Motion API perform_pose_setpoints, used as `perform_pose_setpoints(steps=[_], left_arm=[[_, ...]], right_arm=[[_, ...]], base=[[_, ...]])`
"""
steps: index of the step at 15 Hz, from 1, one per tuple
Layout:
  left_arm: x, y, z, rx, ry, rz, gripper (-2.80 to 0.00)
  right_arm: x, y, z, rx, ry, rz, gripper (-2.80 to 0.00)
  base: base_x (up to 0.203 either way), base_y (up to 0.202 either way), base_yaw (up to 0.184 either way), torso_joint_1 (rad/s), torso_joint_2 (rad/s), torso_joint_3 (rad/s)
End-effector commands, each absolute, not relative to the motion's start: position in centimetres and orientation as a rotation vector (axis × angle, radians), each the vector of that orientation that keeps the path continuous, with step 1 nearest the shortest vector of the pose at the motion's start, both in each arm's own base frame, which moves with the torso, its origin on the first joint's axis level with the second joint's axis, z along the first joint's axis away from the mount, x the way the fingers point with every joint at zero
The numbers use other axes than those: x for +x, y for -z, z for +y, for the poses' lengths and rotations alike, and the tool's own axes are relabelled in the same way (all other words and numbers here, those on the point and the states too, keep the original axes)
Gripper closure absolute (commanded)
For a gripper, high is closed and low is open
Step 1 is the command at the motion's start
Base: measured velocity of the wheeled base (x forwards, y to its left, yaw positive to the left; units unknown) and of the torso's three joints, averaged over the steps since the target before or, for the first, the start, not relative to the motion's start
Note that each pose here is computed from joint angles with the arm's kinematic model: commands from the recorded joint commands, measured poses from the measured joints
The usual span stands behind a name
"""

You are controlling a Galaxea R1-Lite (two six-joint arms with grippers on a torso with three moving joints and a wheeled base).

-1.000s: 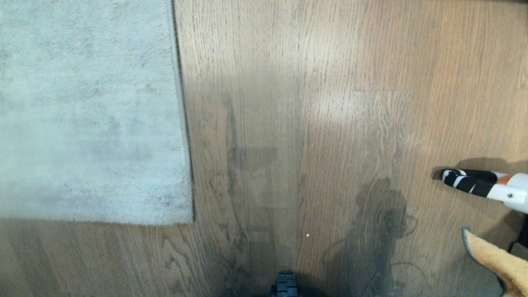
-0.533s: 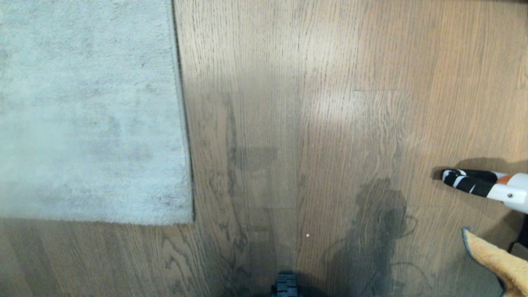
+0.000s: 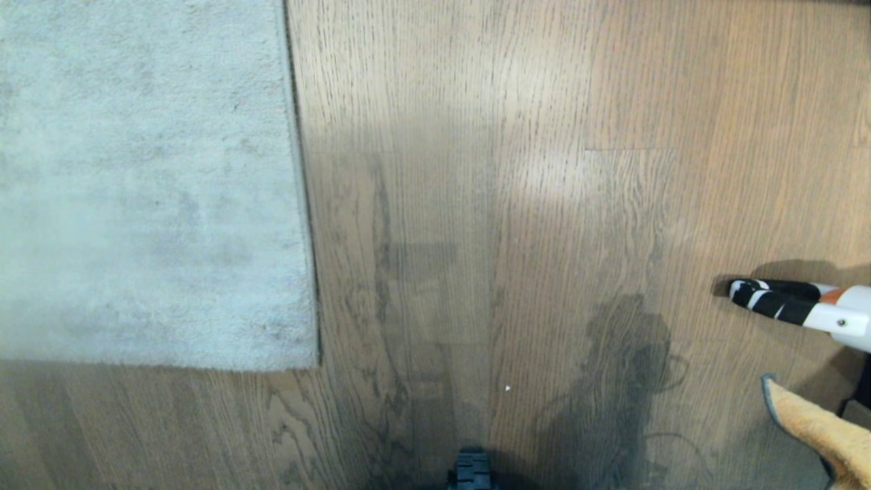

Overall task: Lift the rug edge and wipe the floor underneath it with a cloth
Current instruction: Lift up the carpet

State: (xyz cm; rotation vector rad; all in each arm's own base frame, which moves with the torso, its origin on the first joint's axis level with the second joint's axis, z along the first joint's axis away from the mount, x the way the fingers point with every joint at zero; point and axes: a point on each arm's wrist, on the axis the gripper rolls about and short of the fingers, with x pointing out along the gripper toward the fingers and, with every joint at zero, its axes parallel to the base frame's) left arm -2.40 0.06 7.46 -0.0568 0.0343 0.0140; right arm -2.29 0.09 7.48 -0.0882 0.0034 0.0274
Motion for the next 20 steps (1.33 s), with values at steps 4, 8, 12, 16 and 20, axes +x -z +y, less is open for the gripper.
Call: perform_pose_setpoints(steps=[4,8,12,16,20], left_arm=[[-2.4,-7.5,0.1,-0.062,-0.016,0.035,0.0],[-2.1,-7.6,0.1,-0.063,-0.018,0.087,0.0],[-1.3,-8.3,0.1,-0.061,-0.019,0.196,0.0],[-0.8,-9.0,0.0,-0.082,-0.017,0.415,0.0],[1.2,-9.1,-0.1,-0.086,0.009,0.647,0.0]], right_arm=[[-2.3,-7.5,0.1,-0.089,-0.028,0.005,0.0],[-2.3,-7.5,0.1,-0.089,-0.028,0.005,0.0],[-2.3,-7.5,0.1,-0.089,-0.028,0.005,0.0],[-2.3,-7.5,0.1,-0.089,-0.028,0.005,0.0],[-2.3,-7.5,0.1,-0.089,-0.028,0.005,0.0]], base=[[0.0,0.0,0.0,0.0,0.0,0.0],[0.0,0.0,0.0,0.0,0.0,0.0],[0.0,0.0,0.0,0.0,0.0,0.0],[0.0,0.0,0.0,0.0,0.0,0.0],[0.0,0.0,0.0,0.0,0.0,0.0]])
